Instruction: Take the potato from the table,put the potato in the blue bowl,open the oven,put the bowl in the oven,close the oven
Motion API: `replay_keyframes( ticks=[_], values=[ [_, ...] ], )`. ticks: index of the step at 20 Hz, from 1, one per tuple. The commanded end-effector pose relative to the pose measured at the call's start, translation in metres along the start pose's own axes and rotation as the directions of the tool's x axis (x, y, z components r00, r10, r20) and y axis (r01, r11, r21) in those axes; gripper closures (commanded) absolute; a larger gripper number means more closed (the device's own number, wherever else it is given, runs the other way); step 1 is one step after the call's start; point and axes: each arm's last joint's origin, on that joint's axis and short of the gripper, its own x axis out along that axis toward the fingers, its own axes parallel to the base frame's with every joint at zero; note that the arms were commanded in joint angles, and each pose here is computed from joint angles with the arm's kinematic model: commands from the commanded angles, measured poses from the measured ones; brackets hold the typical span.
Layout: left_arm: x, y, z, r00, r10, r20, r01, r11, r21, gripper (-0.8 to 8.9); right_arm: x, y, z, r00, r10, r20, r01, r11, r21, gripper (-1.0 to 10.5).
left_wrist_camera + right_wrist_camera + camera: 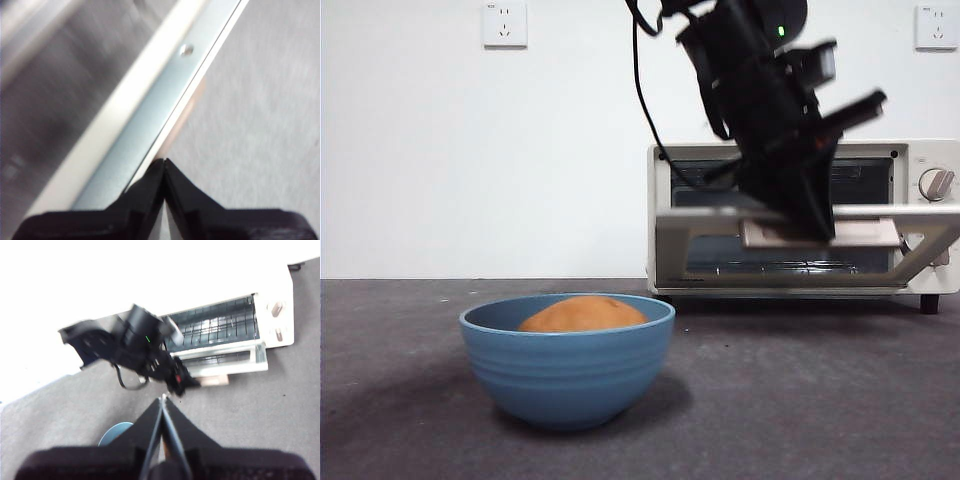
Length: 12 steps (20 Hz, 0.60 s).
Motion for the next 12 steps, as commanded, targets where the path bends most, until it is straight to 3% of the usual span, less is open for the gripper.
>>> replay_keyframes(
  ticks=[1,12],
  values=[
    [0.020,0.011,-0.010,0.998,0.039,-0.042,-0.040,0.999,-0.032,8.19,-0.001,0.000,-0.002,1.000,-0.007,-0.014,0.007,1.000,0.011,9.5],
    [0.026,-0.013,-0.022,0.987,-0.026,-0.160,0.030,0.999,0.021,8.19,0.000,-0.001,-0.003,1.000,-0.008,-0.018,0.008,1.000,0.009,9.5]
  ],
)
